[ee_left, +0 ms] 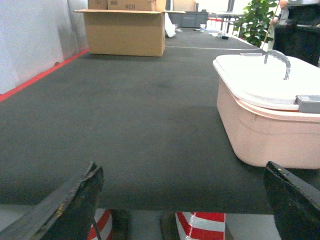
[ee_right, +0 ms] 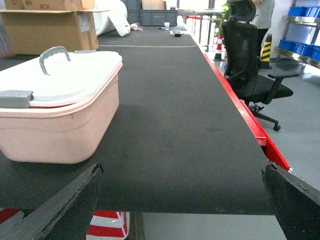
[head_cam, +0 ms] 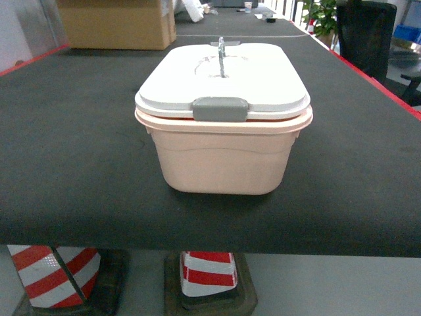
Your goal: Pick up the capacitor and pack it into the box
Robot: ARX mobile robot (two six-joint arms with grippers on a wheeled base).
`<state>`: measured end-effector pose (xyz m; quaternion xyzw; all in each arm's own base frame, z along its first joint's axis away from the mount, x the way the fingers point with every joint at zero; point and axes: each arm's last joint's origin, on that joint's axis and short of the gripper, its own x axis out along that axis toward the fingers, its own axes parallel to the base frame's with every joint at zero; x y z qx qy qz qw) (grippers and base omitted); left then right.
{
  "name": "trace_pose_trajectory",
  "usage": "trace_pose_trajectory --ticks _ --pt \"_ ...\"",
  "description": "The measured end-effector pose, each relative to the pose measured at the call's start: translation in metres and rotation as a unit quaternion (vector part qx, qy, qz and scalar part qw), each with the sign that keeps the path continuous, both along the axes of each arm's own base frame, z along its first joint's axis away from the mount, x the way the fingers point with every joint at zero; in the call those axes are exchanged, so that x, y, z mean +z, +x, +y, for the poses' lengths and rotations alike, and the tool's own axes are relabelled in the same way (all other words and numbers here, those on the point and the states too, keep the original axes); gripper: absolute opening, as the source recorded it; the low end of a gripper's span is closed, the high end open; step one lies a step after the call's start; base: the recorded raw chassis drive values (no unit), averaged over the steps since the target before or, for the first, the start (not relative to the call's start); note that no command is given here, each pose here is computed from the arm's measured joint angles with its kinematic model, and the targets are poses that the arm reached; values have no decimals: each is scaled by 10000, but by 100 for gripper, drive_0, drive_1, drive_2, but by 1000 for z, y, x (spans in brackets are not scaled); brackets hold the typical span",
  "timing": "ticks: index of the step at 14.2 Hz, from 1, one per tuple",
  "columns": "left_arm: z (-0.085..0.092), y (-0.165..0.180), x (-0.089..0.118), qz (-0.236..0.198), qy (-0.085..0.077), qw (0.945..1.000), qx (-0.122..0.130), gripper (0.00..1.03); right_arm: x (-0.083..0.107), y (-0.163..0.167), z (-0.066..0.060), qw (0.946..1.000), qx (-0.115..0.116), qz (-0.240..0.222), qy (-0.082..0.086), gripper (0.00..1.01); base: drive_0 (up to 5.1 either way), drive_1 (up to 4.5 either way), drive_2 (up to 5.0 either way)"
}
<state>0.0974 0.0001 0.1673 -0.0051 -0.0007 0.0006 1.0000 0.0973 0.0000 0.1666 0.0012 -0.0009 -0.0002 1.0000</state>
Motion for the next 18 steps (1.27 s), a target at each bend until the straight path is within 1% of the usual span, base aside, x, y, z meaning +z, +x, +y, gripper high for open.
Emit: trace_pose_trajectory --ticks 1,2,18 --pt "0 0 0 0 11 10000 0 99 0 0 0 10000 2 0 2 98 0 0 0" --pt "0 0 0 0 11 10000 0 98 0 0 0 10000 0 0 2 98 0 0 0" --pt "0 0 0 0 13 10000 0 98 0 0 0 10000 0 0 0 98 0 0 0"
